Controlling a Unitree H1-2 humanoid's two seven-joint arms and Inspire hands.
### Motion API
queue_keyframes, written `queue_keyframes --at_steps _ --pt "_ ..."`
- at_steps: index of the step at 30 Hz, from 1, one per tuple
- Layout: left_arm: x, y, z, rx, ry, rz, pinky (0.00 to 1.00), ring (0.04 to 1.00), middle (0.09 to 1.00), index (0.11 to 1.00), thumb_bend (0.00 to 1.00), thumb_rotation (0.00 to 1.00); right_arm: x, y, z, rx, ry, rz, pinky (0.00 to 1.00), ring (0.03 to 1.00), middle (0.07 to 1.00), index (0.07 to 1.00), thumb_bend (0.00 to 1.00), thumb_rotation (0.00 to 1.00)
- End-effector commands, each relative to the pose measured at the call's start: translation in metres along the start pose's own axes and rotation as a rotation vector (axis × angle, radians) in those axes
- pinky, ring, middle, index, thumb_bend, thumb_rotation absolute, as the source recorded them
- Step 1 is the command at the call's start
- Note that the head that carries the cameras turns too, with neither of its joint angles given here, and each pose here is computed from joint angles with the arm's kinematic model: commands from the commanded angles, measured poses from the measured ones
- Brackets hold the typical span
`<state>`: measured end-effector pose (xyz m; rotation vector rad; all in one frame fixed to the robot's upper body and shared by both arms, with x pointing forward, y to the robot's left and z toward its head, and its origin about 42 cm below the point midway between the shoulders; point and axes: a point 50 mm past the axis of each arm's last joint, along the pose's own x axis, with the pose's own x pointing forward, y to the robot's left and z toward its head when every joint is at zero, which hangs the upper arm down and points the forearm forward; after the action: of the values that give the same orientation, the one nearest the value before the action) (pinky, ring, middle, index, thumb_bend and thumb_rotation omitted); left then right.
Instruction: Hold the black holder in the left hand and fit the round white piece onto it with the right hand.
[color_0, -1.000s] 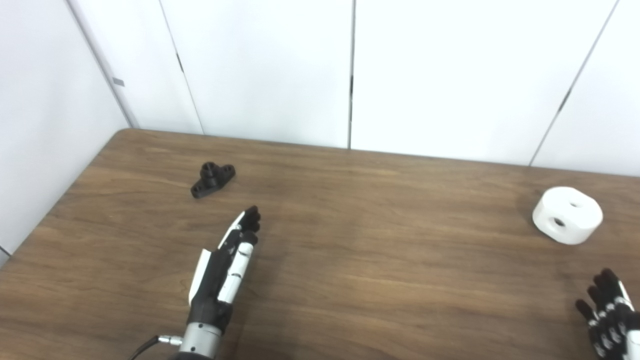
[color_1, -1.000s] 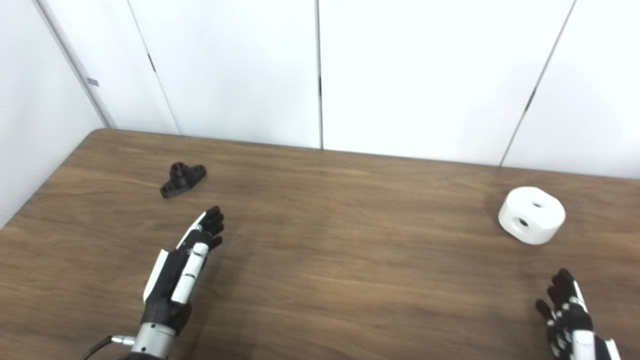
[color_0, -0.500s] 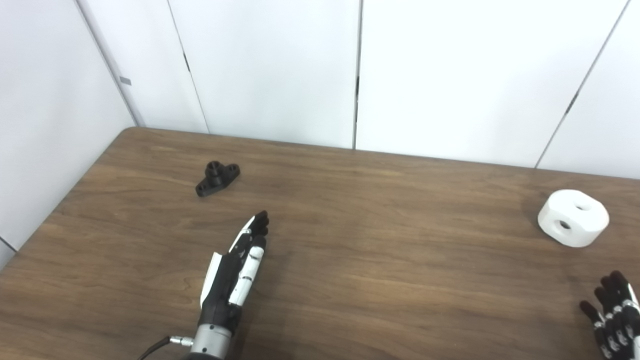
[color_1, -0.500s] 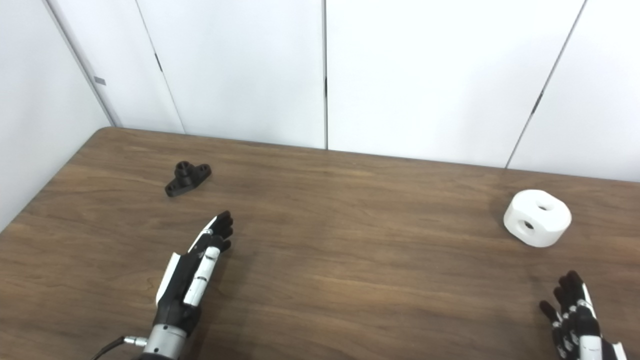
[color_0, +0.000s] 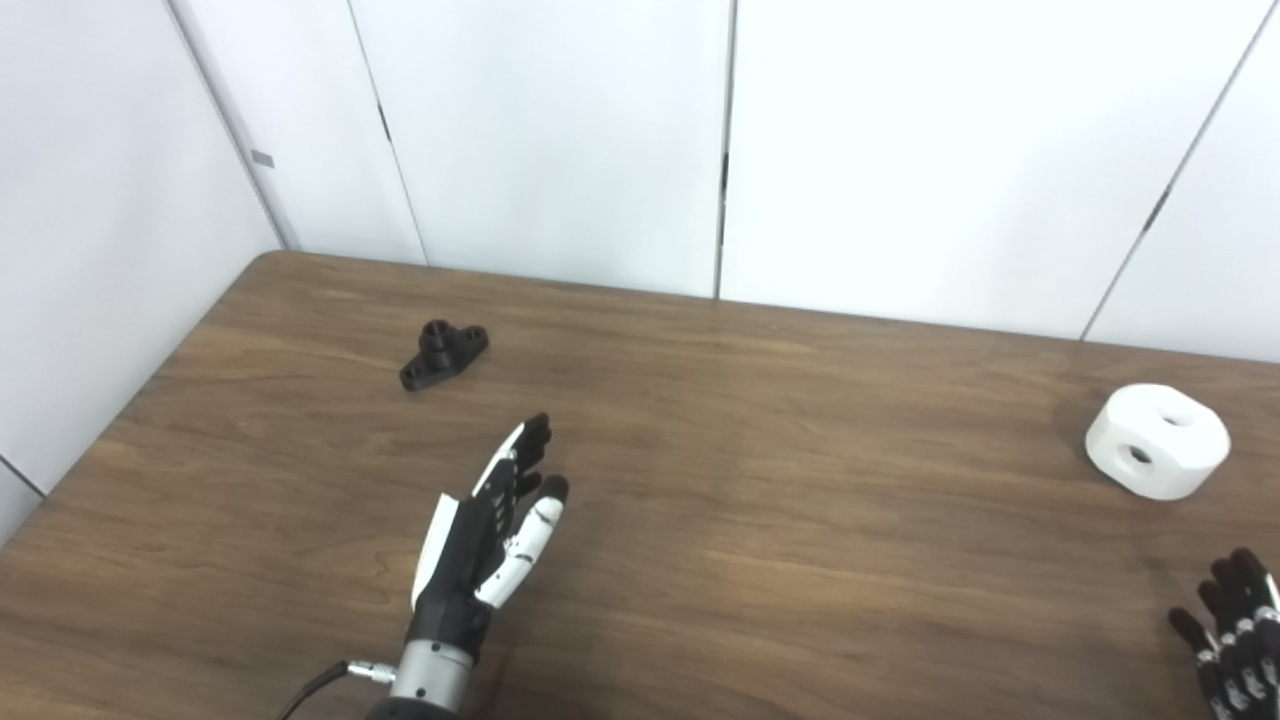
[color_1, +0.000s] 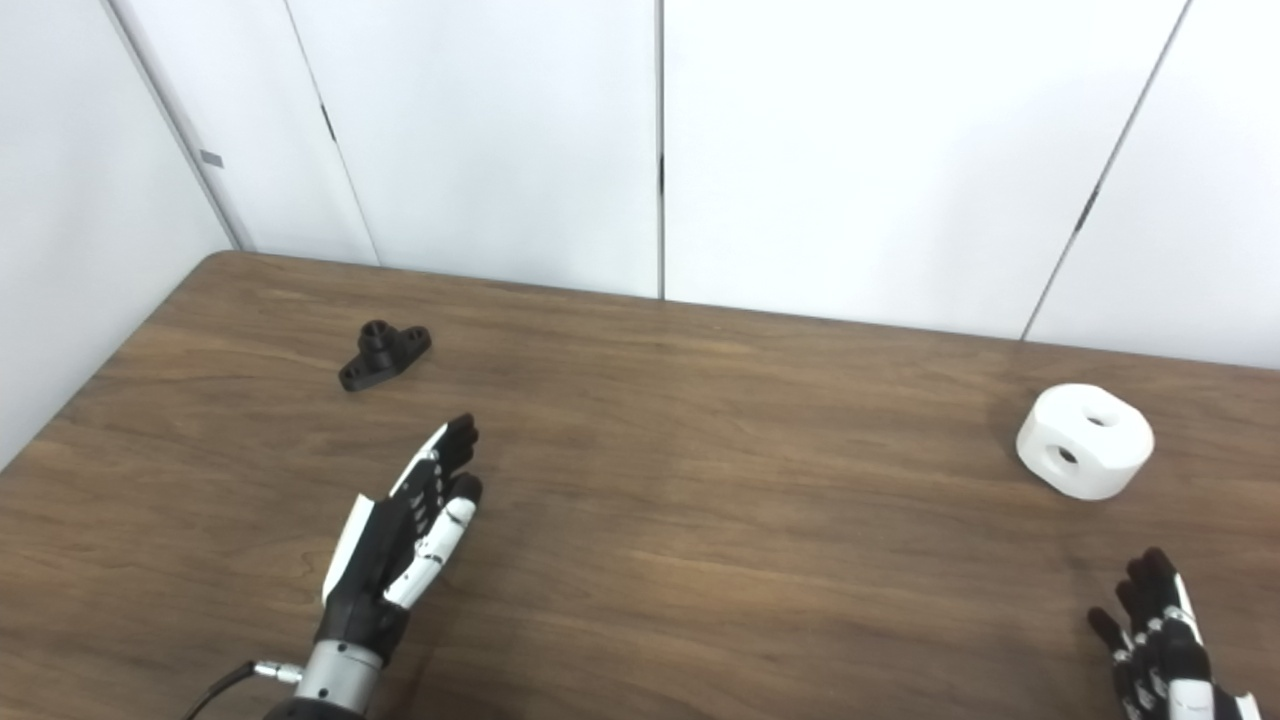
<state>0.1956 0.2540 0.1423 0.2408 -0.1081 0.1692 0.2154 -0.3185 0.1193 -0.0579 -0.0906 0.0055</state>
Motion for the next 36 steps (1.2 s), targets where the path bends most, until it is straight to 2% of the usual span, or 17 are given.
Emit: queue_keyframes --at_steps 1,4,8,12,17,20,22,25,31,34,36 --pt "-0.040 0.004 0.000 0.051 0.079 0.039 0.87 0.904 0.917 0.930 0.48 0.37 -0.001 -0.005 0.001 -0.019 -0.011 0.005 1.00 1.000 1.000 1.000 0.57 1.00" --pt "-0.033 0.010 0.011 0.112 0.067 0.070 0.84 0.884 0.912 0.912 0.54 0.23 -0.001 -0.006 -0.001 -0.014 -0.012 -0.005 1.00 1.000 1.000 1.000 0.57 1.00" --pt "-0.023 0.018 0.025 0.243 0.053 0.113 0.85 0.897 0.904 0.896 0.58 0.25 0.000 -0.006 -0.003 -0.019 -0.011 -0.005 1.00 1.000 1.000 1.000 0.58 1.00" --pt "-0.008 0.028 0.027 0.361 0.021 0.139 0.84 0.884 0.892 0.882 0.61 0.24 0.000 -0.007 -0.005 -0.022 -0.002 -0.002 1.00 1.000 1.000 1.000 0.57 1.00" --pt "0.011 0.045 0.037 0.501 -0.004 0.180 0.77 0.854 0.888 0.876 0.65 0.16 -0.001 -0.007 -0.005 -0.019 0.002 0.003 1.00 1.000 1.000 1.000 0.56 1.00" --pt "0.023 0.058 0.043 0.578 -0.034 0.220 0.81 0.867 0.880 0.870 0.67 0.07 0.000 -0.007 -0.006 -0.018 0.001 0.008 1.00 1.000 1.000 1.000 0.57 1.00" --pt "0.029 0.064 0.045 0.610 -0.035 0.239 0.83 0.878 0.884 0.875 0.67 0.07 0.000 -0.008 -0.007 -0.016 0.003 0.009 1.00 1.000 1.000 1.000 0.57 1.00" --pt "0.040 0.077 0.043 0.656 -0.023 0.271 0.80 0.874 0.885 0.855 0.69 0.07 0.001 -0.008 -0.009 -0.021 0.010 0.004 1.00 1.000 1.000 1.000 0.58 1.00" --pt "0.055 0.091 0.032 0.695 0.008 0.309 0.81 0.885 0.881 0.844 0.72 0.12 0.002 -0.009 -0.012 -0.013 0.004 0.011 1.00 1.000 1.000 1.000 0.56 1.00" --pt "0.062 0.096 0.027 0.719 0.009 0.318 0.81 0.896 0.882 0.835 0.73 0.11 0.002 -0.010 -0.014 -0.026 0.018 -0.017 1.00 1.000 0.998 0.995 0.56 1.00" --pt "0.066 0.099 0.026 0.746 0.014 0.321 0.82 0.905 0.883 0.837 0.74 0.15 0.002 -0.010 -0.016 -0.024 0.023 -0.027 1.00 1.000 0.990 0.987 0.55 1.00"
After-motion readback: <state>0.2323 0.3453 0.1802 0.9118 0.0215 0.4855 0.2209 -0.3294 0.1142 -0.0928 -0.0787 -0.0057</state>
